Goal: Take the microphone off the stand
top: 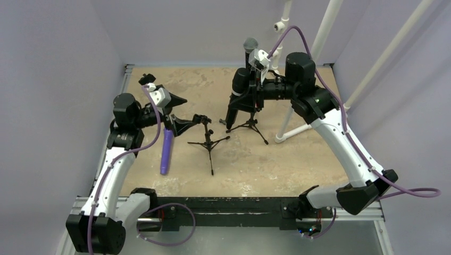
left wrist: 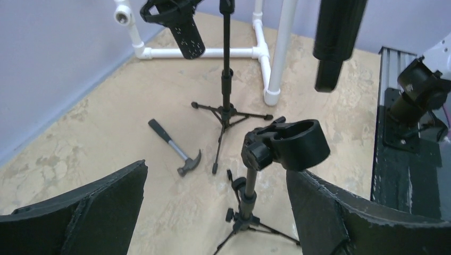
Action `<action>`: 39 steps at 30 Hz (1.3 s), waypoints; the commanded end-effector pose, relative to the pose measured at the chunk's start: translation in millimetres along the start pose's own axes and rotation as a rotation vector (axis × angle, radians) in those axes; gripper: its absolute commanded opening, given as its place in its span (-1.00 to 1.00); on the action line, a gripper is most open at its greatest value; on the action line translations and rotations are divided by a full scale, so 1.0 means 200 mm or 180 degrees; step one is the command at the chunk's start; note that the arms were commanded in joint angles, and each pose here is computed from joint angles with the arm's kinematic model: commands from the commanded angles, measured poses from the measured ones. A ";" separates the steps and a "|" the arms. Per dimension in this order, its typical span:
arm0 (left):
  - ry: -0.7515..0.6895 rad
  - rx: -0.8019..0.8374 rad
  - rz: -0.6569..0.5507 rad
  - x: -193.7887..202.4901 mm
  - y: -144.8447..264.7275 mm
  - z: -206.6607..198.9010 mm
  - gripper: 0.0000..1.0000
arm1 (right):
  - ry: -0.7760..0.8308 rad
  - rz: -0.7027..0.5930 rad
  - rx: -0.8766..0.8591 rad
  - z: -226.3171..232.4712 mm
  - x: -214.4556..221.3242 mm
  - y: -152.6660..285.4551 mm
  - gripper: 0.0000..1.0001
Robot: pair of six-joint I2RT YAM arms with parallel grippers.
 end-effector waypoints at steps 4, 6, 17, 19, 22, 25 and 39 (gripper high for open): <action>-0.0066 0.0111 0.0575 0.06 0.15 -0.17 1.00 | 0.0076 0.0010 -0.0043 0.02 0.03 0.01 -1.00; -0.0182 0.0164 0.0616 0.04 0.17 -0.21 1.00 | 0.0062 -0.0004 -0.0093 0.03 0.02 0.01 -1.00; -0.0173 0.0455 0.0301 -0.36 0.23 -0.41 1.00 | -0.0235 -0.0256 -0.0702 0.16 -0.10 -0.02 -1.00; -0.0037 0.0485 0.0163 -0.48 0.19 -0.41 1.00 | -0.0291 -0.0305 -0.0752 0.16 -0.14 -0.04 -1.00; 0.0044 0.0487 0.0076 -0.61 0.12 -0.40 1.00 | -0.0346 -0.0419 -0.0809 0.15 -0.22 -0.05 -1.00; 0.0245 0.0516 -0.0023 -0.72 0.03 -0.39 0.96 | -0.0371 -0.0533 -0.0872 0.15 -0.31 -0.07 -1.00; 0.1171 0.0884 0.0100 -0.74 -0.28 -0.37 0.64 | -0.0367 -0.0604 -0.0923 0.12 -0.37 -0.09 -1.00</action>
Point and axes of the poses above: each gripper's point midway between its finger pads, its own y axis back along the fingers, its own z axis along the line the jaws close on, x = y × z, the point moved 2 cm from there along y, back along the fingers
